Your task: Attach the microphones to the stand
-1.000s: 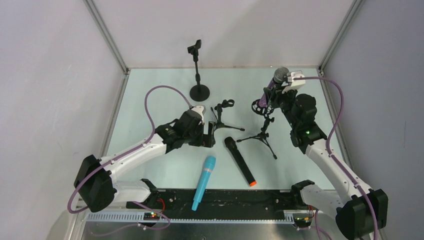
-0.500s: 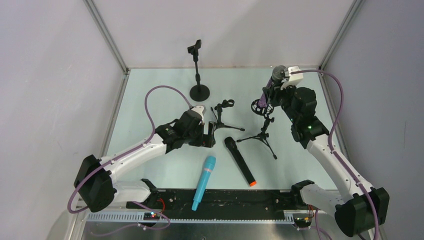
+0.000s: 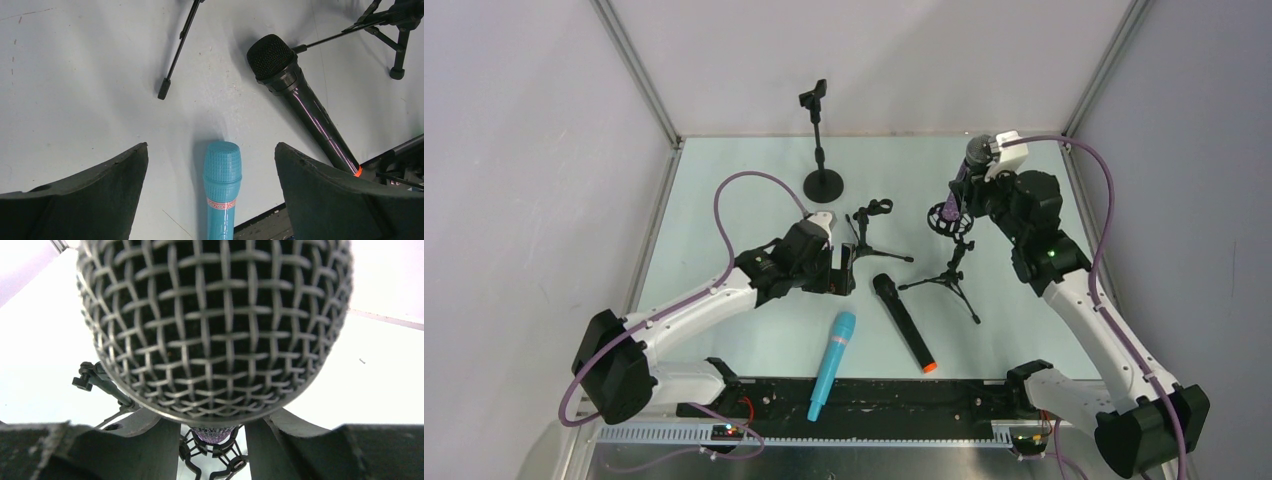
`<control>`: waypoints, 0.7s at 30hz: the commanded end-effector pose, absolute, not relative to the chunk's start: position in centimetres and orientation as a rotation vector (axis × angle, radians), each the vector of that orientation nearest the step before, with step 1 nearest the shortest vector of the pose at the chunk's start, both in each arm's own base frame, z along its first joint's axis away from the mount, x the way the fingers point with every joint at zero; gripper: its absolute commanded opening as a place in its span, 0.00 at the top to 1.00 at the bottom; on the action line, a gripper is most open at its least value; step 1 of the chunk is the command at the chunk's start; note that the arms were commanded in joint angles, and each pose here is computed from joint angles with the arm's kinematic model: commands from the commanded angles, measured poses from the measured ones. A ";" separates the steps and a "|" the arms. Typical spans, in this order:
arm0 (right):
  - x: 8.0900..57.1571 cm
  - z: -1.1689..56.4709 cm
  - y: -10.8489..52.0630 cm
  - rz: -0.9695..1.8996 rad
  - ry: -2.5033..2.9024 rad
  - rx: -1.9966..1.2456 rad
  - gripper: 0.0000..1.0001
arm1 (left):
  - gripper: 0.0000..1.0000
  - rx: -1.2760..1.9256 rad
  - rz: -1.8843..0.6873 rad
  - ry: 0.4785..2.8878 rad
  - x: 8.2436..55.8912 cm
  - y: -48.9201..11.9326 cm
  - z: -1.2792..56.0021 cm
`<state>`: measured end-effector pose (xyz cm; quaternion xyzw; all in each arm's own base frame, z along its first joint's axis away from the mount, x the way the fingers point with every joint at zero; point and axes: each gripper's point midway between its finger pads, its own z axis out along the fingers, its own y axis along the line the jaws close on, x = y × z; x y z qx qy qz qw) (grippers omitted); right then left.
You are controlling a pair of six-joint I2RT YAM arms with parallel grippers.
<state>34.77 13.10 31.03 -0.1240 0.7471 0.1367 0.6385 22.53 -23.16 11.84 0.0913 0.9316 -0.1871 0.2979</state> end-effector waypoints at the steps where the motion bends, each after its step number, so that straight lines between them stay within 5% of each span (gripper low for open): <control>1: 34.6 35.0 13.5 0.320 1.612 -0.315 1.00 | 0.00 0.237 -0.520 2.453 22.9 -23.9 12.8; 21: 38.0 31.1 14.2 0.258 1.753 -0.352 1.00 | 0.00 0.241 -0.515 2.460 22.9 -24.1 12.5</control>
